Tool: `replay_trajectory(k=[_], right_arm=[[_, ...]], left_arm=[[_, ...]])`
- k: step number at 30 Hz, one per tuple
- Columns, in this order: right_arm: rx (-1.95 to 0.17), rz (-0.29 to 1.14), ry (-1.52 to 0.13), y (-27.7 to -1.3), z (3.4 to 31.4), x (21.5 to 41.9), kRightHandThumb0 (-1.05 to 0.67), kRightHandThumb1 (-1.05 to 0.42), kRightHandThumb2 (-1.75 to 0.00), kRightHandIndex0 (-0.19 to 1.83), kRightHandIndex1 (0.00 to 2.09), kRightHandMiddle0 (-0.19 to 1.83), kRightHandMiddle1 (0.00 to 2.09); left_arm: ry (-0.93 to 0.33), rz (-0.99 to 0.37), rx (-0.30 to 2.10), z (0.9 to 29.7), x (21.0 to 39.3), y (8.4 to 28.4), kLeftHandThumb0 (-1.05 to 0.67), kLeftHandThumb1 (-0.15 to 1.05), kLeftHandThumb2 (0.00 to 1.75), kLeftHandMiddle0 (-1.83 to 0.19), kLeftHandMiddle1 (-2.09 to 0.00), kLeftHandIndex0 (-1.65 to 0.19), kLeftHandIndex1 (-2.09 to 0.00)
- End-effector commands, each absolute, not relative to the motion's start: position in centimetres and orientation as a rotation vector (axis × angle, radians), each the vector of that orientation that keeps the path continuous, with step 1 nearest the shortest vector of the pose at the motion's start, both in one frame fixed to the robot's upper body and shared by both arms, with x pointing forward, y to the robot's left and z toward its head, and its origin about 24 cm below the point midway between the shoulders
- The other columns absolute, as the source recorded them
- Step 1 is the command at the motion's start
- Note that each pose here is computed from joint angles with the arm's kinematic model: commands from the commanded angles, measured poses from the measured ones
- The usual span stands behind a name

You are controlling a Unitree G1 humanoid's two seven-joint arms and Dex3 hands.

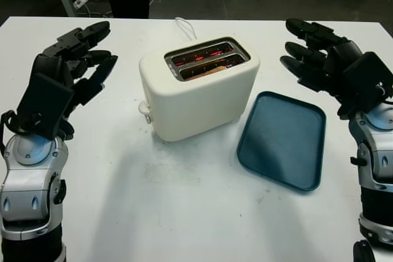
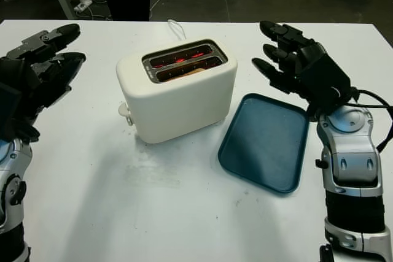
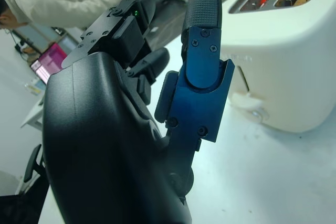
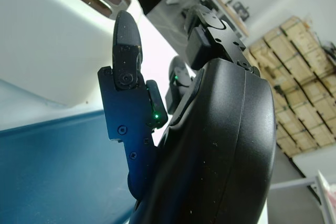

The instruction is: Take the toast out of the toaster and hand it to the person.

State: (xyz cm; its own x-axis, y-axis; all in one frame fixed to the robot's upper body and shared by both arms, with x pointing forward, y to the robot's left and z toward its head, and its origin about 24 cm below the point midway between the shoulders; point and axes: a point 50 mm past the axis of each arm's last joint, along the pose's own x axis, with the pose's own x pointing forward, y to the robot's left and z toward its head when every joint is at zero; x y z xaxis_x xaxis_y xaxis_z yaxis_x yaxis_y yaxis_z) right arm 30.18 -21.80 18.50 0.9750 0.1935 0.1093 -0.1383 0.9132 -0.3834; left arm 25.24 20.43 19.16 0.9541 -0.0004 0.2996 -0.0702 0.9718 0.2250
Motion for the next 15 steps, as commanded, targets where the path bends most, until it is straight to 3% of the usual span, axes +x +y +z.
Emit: replay_trajectory(k=[1,15], right_arm=[[-0.373,0.168,-0.157,-21.81,18.59,30.02,-0.42,-0.92,-0.3,0.36,0.01,0.36,0.01],[-0.375,0.17,-0.145,-21.73,18.39,30.01,-0.38,-0.92,-0.32,0.34,0.0,0.34,0.0]], left_arm=[[-0.322,0.03,0.244,19.35,24.95,20.39,-0.71,0.92,0.21,-0.21,-0.94,-0.61,-0.07],[-0.324,0.037,0.248,19.41,24.79,20.5,-0.7,0.92,0.2,-0.23,-0.94,-0.6,-0.1]])
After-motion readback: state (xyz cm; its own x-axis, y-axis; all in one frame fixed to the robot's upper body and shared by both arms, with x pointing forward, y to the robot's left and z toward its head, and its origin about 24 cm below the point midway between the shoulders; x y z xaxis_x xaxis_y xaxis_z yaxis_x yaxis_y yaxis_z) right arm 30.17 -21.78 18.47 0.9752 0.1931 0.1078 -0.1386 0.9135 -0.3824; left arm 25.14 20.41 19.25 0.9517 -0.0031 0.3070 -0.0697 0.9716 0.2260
